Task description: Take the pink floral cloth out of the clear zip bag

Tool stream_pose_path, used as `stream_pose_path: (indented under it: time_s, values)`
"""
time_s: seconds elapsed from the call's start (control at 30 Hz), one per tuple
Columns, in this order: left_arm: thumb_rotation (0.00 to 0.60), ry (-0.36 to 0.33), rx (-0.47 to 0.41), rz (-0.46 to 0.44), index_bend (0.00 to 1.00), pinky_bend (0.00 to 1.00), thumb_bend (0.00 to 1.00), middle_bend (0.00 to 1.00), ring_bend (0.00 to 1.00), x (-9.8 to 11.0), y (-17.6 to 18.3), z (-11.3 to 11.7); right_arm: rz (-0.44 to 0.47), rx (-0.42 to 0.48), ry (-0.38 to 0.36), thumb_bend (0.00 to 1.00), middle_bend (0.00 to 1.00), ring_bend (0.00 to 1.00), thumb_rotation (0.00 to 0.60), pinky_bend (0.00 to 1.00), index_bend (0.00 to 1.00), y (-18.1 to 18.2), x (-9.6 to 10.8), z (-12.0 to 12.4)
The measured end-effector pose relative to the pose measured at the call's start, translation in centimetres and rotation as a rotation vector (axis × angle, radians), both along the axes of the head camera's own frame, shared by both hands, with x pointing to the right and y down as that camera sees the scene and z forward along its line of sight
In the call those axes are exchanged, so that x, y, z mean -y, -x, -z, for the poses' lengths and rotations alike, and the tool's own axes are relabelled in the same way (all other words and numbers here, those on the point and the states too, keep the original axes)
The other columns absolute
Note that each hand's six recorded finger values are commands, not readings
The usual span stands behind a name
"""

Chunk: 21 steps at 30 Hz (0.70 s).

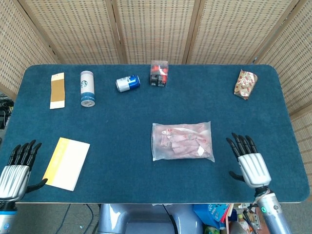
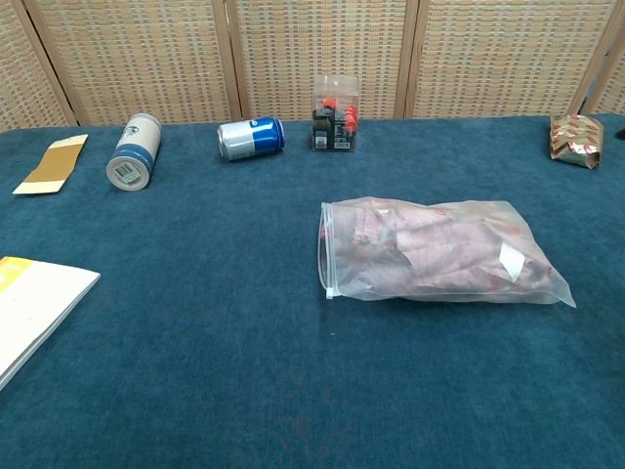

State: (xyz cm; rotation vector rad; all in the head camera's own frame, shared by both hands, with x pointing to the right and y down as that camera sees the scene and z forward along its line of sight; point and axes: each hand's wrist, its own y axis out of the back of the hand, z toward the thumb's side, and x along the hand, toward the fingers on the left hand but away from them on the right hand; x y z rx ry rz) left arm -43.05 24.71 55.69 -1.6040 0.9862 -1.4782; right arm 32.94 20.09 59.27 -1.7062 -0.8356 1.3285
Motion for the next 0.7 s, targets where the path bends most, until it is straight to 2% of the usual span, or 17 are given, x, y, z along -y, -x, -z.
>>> stream_pose_path:
  time_s: [0.13,0.33,0.5,0.7]
  values:
    - [0.6,0.003,0.008,0.006,0.0,0.0,0.09,0.0,0.0,0.2,0.1,-0.3,0.053,0.017,0.076,0.0,0.0,0.0,0.6,0.0,0.0,2.4,2.0,-1.9]
    - [0.6,0.004,0.021,0.015,0.0,0.0,0.09,0.0,0.0,0.3,0.1,-0.5,0.092,0.025,0.205,0.0,0.0,0.0,0.6,0.0,0.0,5.5,3.7,-4.7]
    - [0.6,0.009,0.026,0.016,0.0,0.0,0.09,0.0,0.0,0.3,0.1,-0.7,0.116,-0.014,0.226,0.0,0.0,0.0,0.6,0.0,0.0,8.1,5.0,-6.6]
    - [0.6,0.019,0.033,0.019,0.0,0.0,0.09,0.0,0.0,0.3,0.2,-1.0,0.09,-0.041,0.247,0.0,0.0,0.0,0.6,0.0,0.0,9.6,6.1,-8.5]
